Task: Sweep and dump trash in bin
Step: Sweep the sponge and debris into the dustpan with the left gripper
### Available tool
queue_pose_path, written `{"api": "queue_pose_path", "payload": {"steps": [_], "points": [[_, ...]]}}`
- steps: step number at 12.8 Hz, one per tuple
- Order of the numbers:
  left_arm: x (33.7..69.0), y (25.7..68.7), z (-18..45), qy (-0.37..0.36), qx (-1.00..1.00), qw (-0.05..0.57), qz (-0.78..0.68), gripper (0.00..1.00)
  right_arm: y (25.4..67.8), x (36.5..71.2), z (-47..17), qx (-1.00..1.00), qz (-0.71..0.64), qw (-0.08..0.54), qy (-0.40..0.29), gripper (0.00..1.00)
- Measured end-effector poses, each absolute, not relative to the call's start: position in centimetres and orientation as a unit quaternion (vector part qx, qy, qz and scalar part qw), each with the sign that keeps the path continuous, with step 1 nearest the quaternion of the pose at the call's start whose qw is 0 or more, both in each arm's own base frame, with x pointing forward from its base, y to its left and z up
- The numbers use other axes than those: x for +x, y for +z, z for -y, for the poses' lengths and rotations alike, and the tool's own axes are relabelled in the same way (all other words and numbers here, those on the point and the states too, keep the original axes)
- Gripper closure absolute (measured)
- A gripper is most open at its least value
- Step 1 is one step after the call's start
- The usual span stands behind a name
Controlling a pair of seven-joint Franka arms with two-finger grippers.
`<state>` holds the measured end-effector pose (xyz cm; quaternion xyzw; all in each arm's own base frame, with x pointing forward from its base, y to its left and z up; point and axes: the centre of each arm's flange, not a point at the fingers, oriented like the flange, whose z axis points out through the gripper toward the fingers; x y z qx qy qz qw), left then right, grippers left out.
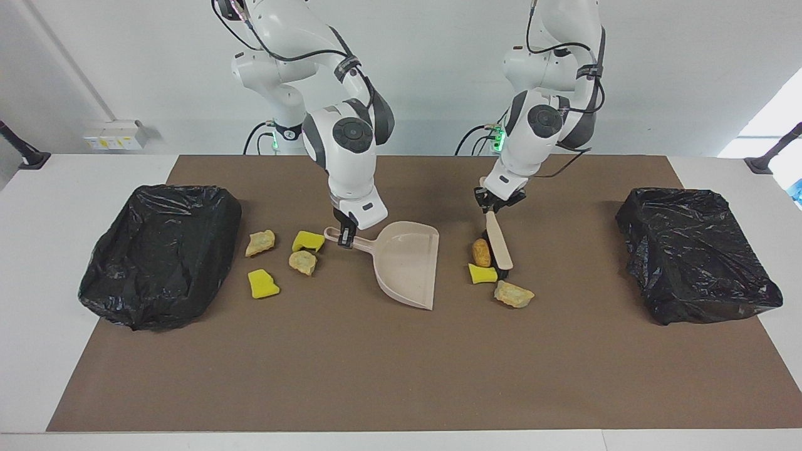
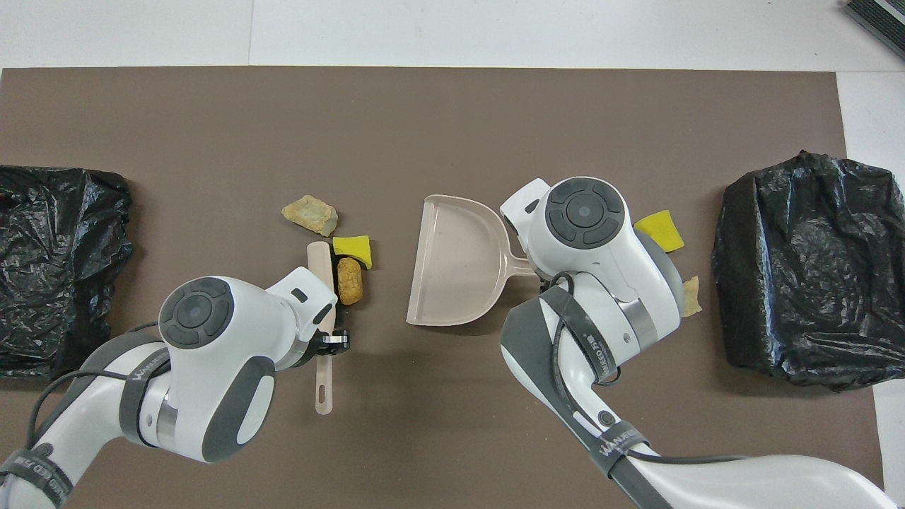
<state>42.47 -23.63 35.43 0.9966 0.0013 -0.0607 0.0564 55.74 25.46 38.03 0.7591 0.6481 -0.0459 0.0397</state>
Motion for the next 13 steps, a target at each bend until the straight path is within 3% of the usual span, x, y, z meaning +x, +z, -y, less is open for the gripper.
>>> {"api": "queue_pose_path", "payload": {"steps": [7,13], "points": [[37.8,36.8,32.4,-0.045,0.995,0.090,0.005,0.74,37.6,55.6,-26.2,0.754,-0.655,0.044,-0.037,0.69],[37.1,38.7,35.1,-0.030,0.994,0.103,0.032,0.74,37.4,55.5,-26.4,0.752,-0.657,0.044,-0.036,0.69]]}}
